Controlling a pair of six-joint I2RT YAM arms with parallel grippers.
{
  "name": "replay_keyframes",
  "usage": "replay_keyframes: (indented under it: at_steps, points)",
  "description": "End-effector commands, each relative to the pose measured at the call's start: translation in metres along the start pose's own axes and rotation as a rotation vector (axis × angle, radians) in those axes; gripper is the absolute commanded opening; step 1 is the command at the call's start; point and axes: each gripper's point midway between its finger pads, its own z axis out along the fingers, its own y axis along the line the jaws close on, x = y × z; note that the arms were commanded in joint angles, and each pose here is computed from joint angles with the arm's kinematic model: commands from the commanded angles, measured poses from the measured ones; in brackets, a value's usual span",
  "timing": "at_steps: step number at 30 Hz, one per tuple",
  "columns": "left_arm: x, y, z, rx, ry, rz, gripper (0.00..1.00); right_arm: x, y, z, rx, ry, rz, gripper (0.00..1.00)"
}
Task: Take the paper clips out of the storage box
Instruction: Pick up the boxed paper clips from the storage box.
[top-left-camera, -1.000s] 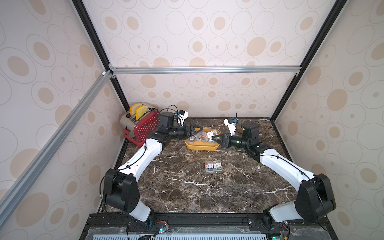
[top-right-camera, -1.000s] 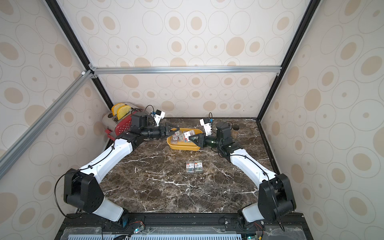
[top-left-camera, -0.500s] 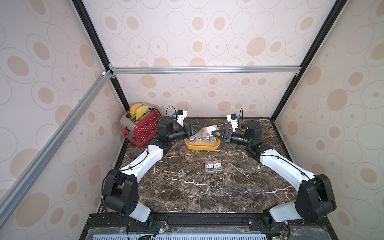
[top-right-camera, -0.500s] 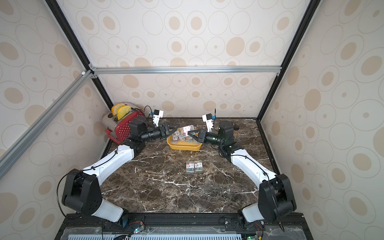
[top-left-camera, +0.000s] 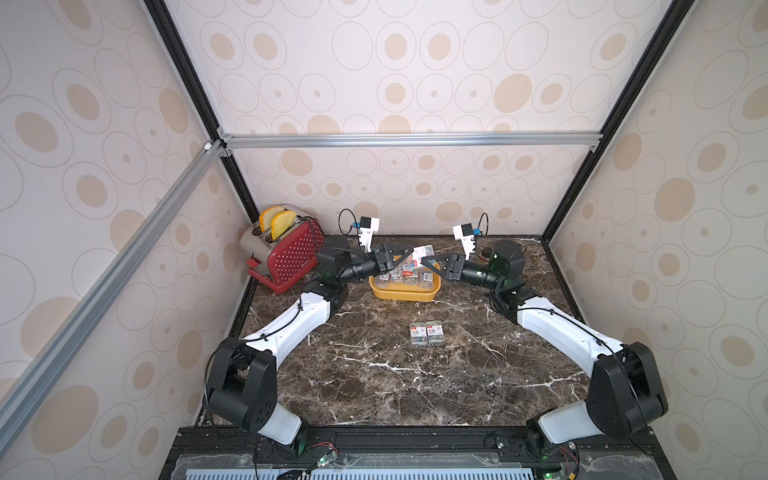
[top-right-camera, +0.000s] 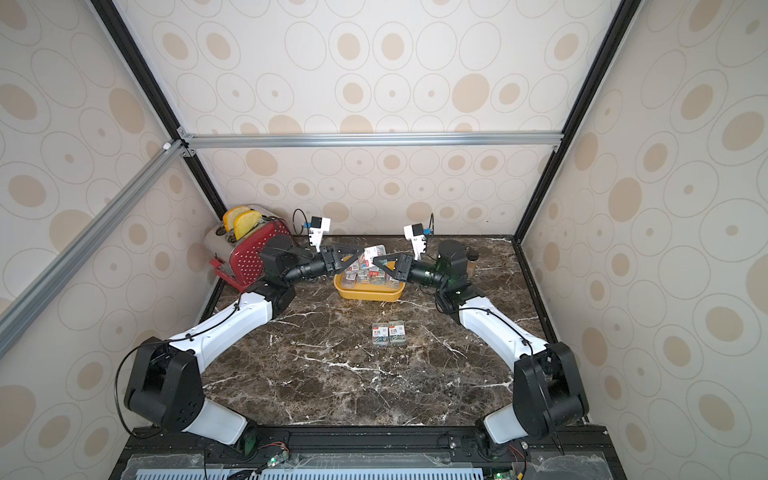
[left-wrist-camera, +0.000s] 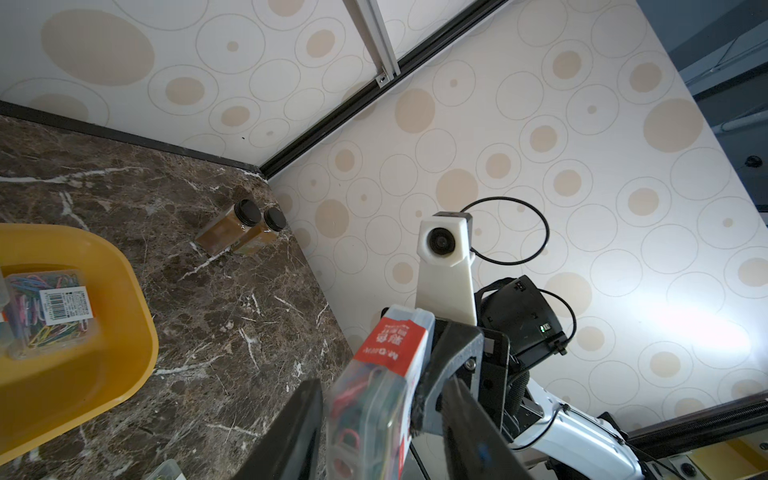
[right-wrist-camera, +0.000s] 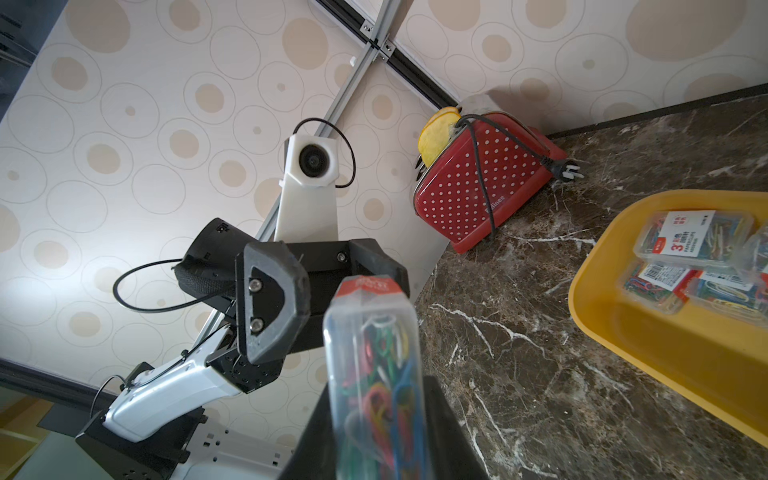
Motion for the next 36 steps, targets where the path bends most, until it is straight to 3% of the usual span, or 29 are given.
replay_keyframes:
  at_steps: [1, 10, 19, 29, 36]
  points:
    - [-0.003, -0.014, 0.003, 0.054, -0.001, 0.028, 0.45, -0.006, 0.008, 0.002, -0.046, -0.009, -0.014, 0.08]
    - [0.001, -0.015, 0.005, 0.066, 0.014, 0.024, 0.39, -0.010, 0.007, 0.006, -0.062, -0.021, 0.005, 0.08]
    - [0.001, -0.016, 0.008, 0.081, 0.026, 0.023, 0.23, -0.011, 0.003, 0.009, -0.059, -0.025, 0.013, 0.11]
    - [0.006, -0.011, 0.009, 0.043, 0.070, 0.038, 0.11, -0.008, -0.001, 0.010, -0.049, -0.006, 0.012, 0.26]
    - [0.008, -0.009, 0.008, 0.009, 0.092, 0.055, 0.03, -0.004, -0.003, 0.012, -0.037, 0.024, -0.001, 0.46]
